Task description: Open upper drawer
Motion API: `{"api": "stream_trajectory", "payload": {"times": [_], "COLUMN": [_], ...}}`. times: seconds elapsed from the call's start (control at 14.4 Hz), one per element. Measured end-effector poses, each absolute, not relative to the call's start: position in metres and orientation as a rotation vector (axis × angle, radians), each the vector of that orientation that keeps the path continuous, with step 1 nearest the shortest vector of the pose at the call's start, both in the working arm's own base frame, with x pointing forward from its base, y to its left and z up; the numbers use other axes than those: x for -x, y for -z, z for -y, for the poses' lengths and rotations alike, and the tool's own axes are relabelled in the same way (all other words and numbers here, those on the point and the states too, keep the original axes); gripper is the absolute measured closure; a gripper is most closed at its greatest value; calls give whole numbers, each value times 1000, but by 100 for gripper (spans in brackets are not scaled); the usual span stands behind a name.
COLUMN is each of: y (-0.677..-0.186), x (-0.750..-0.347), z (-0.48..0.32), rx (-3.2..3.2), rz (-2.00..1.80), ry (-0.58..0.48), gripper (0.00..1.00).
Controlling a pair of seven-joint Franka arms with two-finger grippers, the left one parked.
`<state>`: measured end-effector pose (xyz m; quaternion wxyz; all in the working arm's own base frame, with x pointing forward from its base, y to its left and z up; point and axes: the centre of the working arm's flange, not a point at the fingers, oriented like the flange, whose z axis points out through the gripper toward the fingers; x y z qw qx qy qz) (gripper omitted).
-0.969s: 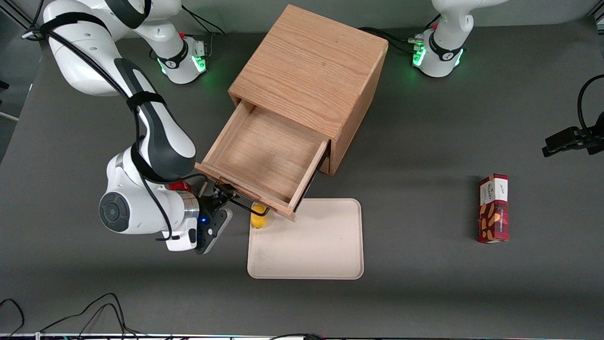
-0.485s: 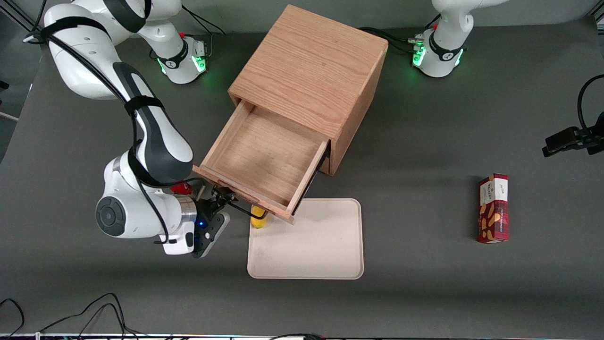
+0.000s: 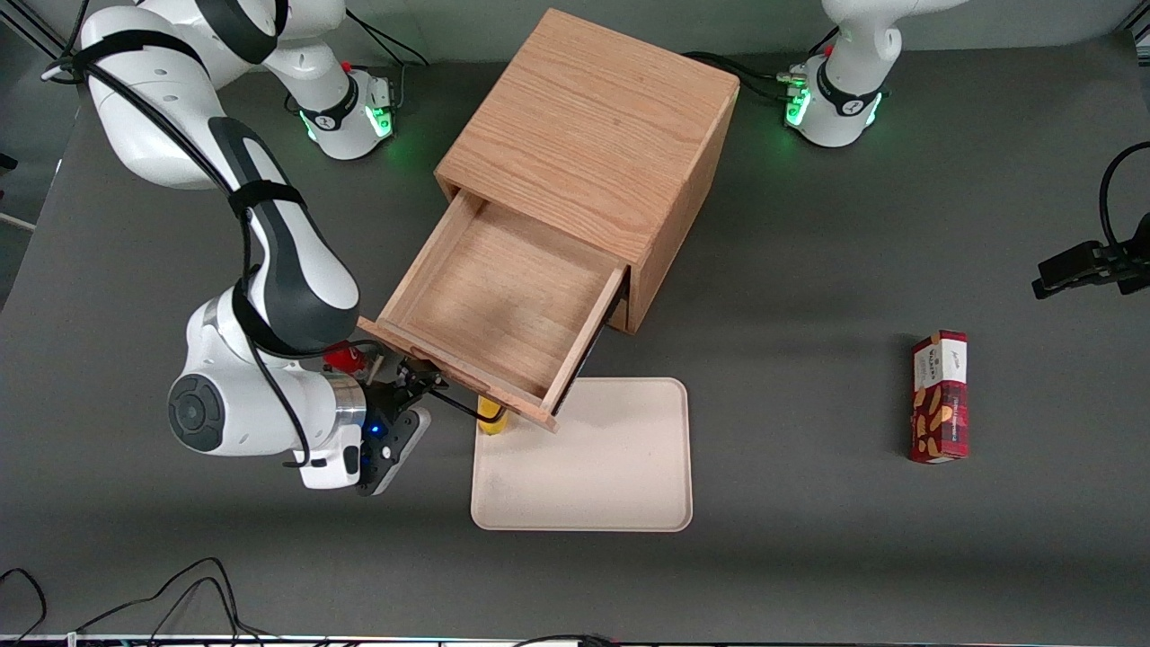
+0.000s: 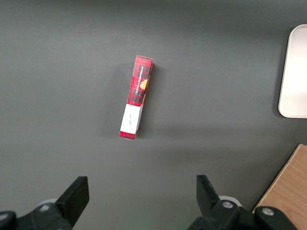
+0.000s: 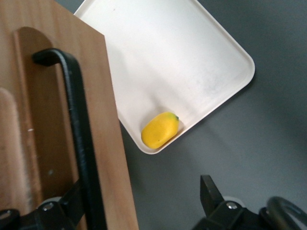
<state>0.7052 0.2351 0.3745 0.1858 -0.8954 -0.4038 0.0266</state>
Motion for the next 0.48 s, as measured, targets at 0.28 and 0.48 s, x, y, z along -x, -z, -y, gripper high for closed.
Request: {"api": "stream_trajectory", "payload": {"times": [0.28, 0.48], "y": [-407, -450], "x": [-704, -695], "z": [-233, -230], "rx": [2509, 2530], "rz": [1139, 1122], "ry": [-84, -86], "gripper": [0, 0]}}
